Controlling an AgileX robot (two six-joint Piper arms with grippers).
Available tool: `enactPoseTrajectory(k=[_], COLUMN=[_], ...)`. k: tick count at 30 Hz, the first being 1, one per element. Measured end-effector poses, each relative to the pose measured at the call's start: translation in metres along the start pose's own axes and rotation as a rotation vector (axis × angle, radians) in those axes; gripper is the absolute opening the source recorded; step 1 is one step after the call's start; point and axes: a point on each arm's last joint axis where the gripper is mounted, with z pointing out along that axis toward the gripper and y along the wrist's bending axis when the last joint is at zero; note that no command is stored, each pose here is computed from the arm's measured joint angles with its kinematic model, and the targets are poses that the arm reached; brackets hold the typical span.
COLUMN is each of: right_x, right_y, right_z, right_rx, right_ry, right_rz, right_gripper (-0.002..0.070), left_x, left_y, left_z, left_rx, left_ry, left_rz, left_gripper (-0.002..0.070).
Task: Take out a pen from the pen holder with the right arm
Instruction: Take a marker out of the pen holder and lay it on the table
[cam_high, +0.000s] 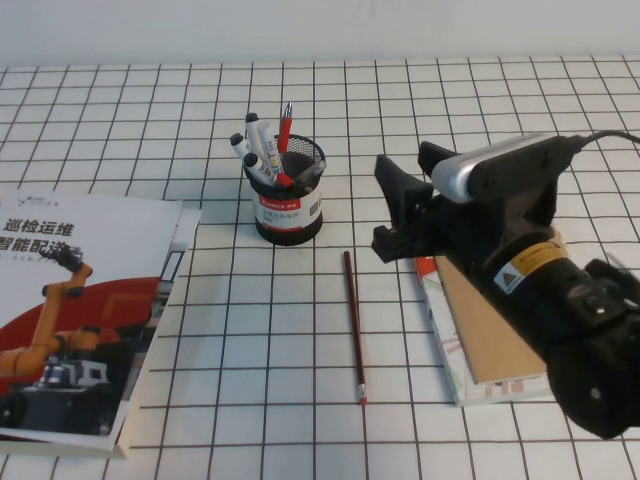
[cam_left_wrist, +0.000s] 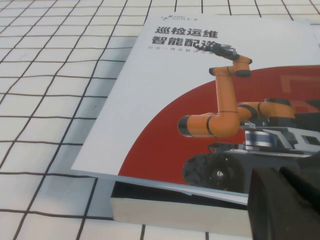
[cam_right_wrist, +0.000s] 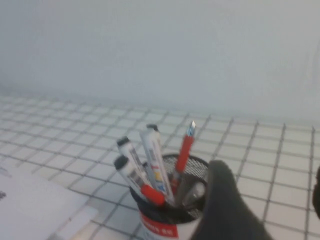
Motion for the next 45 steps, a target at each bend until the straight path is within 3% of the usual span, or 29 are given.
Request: enactPoseTrajectory(k=[5,13,31,45], right_x=[0.028,0.073,0.071,0.090], right_y=[0.004,0.005,0.015,0.012], right_z=[0.017,0.046,0.101,0.123], right_rx=[-0.072,-0.084,-0.100,-0.060], right_ry=[-0.137,-0.082,-0.195,-0.178], right_rz=[-0.013,0.042,0.075,0.099], right_gripper=[0.0379,0.0386,0.0387,0.0368], left_x=[0.000,0.000,0.000,0.000], left_y=[0.000,0.000,0.000,0.000], left_z=[0.000,0.000,0.000,0.000], left_rx=[0.000,0.000,0.000,0.000], left_ry=[0.000,0.000,0.000,0.000], left_rz=[0.000,0.000,0.000,0.000], left_gripper=[-0.0003,-0.0003,-0.0003,-0.0003])
